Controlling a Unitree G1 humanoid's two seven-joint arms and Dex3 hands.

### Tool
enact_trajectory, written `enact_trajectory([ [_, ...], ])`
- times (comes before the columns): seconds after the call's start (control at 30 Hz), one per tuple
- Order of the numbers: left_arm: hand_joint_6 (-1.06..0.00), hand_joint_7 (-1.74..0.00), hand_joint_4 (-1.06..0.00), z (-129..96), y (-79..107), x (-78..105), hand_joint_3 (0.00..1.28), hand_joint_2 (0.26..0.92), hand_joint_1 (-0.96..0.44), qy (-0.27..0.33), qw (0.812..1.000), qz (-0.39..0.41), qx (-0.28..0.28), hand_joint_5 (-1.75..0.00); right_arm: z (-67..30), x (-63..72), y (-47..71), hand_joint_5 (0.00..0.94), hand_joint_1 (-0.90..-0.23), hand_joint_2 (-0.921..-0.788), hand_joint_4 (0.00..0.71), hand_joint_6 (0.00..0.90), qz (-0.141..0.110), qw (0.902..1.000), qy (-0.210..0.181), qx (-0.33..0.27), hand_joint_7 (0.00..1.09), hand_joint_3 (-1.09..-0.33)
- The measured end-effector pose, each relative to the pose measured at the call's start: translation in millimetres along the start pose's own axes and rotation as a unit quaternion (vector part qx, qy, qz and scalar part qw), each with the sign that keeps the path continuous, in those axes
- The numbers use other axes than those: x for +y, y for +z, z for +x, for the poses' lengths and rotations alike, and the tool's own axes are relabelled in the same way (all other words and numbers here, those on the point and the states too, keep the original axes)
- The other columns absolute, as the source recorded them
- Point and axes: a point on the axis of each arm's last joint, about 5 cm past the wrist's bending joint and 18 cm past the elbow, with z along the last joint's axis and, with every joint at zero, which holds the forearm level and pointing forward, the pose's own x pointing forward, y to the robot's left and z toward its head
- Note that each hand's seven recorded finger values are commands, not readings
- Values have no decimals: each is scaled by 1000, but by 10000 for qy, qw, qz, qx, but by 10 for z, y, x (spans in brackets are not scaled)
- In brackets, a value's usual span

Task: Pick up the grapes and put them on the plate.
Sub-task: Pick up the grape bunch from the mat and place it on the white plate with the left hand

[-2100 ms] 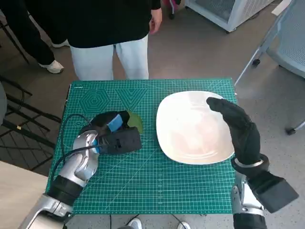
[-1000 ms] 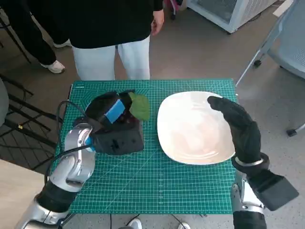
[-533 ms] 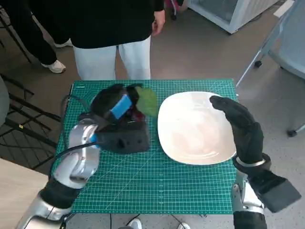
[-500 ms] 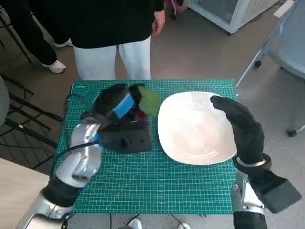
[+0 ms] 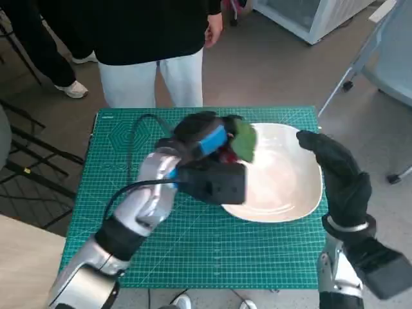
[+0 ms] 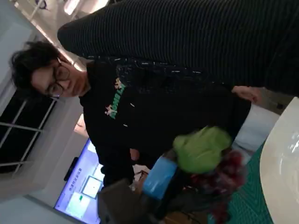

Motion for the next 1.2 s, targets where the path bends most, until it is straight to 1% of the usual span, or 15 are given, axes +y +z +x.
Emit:
enact_trajectory([
  [0.3,-490,-1338,-484,243,218,-48,215,920,2,-397,9989,6,-256,-1369,-28,-33,40,0,-613,-921,181,64,-75,9999,-101,-54,290,-700],
  [0.57,-487,-1343,-479,380,408,-115,218,920,2,-585,9973,0,-455,-1374,-41,-39,56,0,-612,-921,177,52,-118,9997,-195,-71,304,-709],
  [0.77,-469,-1361,-460,444,517,-175,235,920,2,-683,9964,12,-501,-1395,-48,-37,64,0,-610,-921,174,22,-126,9996,-244,-68,370,-714],
  [0.87,-458,-1378,-448,467,552,-202,273,905,2,-713,9962,28,-490,-1413,-50,-37,71,0,-608,-921,173,10,-119,9996,-249,-55,395,-717],
  [0.93,-454,-1374,-427,479,567,-219,335,879,2,-730,9962,35,-470,-1458,-49,-37,78,0,-605,-921,173,4,-116,9996,-246,-52,409,-718],
  [1.0,-472,-1310,-393,488,578,-235,384,859,3,-743,9962,37,-447,-1547,-46,-39,86,0,-602,-921,172,1,-117,9996,-240,-56,416,-720],
  [1.1,-504,-1202,-346,497,581,-256,404,857,5,-765,9962,49,-403,-1665,-41,-41,95,0,-600,-921,171,0,-121,9996,-228,-63,418,-721],
  [1.2,-508,-1166,-319,503,574,-276,403,865,5,-779,9963,58,-351,-1719,-38,-45,100,0,-597,-921,170,-1,-129,9997,-220,-64,417,-723],
])
